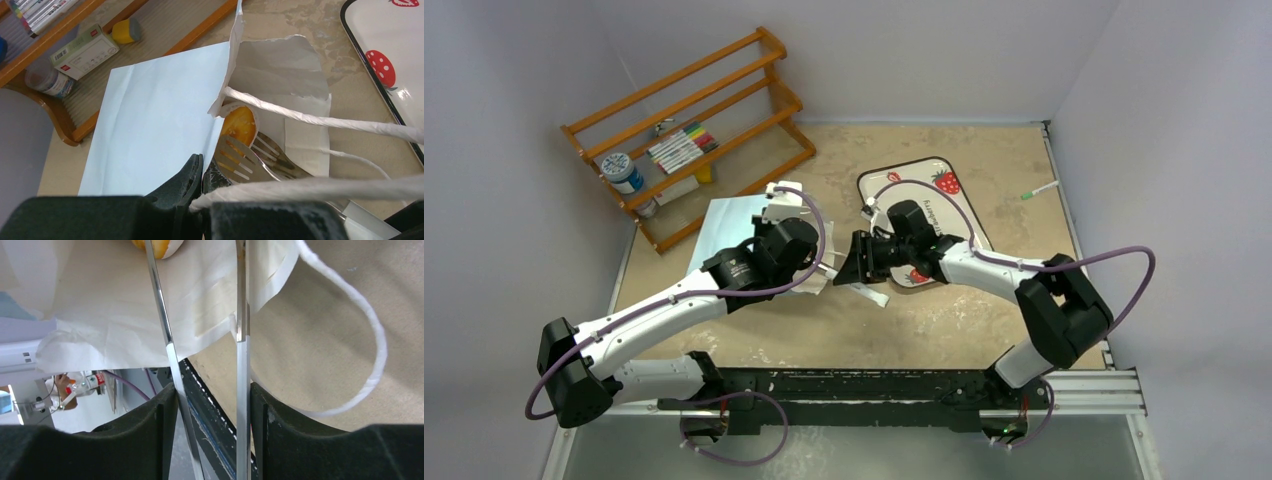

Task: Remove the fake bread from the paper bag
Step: Take out the fake bread from the paper bag.

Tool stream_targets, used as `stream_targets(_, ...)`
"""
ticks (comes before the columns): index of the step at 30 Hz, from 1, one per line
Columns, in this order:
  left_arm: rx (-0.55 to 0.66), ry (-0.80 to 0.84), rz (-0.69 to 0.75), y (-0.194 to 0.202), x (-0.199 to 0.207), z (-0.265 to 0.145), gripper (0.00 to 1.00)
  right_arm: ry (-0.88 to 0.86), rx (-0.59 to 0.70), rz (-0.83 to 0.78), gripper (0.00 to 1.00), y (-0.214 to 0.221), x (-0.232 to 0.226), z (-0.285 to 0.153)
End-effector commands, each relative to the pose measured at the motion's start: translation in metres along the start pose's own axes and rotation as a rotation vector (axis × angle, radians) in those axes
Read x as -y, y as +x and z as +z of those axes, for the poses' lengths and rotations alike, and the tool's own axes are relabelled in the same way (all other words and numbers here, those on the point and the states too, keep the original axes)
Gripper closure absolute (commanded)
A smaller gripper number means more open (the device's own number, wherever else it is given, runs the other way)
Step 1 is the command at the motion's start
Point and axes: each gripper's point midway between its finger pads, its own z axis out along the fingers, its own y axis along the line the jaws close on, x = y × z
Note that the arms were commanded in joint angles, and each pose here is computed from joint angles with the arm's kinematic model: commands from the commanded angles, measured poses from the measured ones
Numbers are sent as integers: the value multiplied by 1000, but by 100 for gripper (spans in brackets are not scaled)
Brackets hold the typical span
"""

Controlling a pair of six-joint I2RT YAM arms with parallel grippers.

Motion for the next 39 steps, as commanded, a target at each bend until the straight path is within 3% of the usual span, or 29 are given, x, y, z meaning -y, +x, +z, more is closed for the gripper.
stream_targets(1,63,35,-84,-30,5,-7,100,-112,69,-102,45,-30,-38,-4)
stream_targets(6,63,38,-84,-30,6,-7,100,-117,67,-105,45,-31,-39,-2)
stream_targets(13,63,18,-72,-29,4,-6,100,-111,84,-109,76,-31,-40,-8)
stream_targets(19,68,-39,-71,-27,-5,-4,100,-65,124,-152,90,-32,-46,-27)
stream_targets(31,114,-154,-103,-31,-28,-5,100,-9,185,-191,93,-11,-58,-79)
stream_targets(39,118,-202,-139,-27,-38,-2,100,32,298,-188,94,-13,-67,-113)
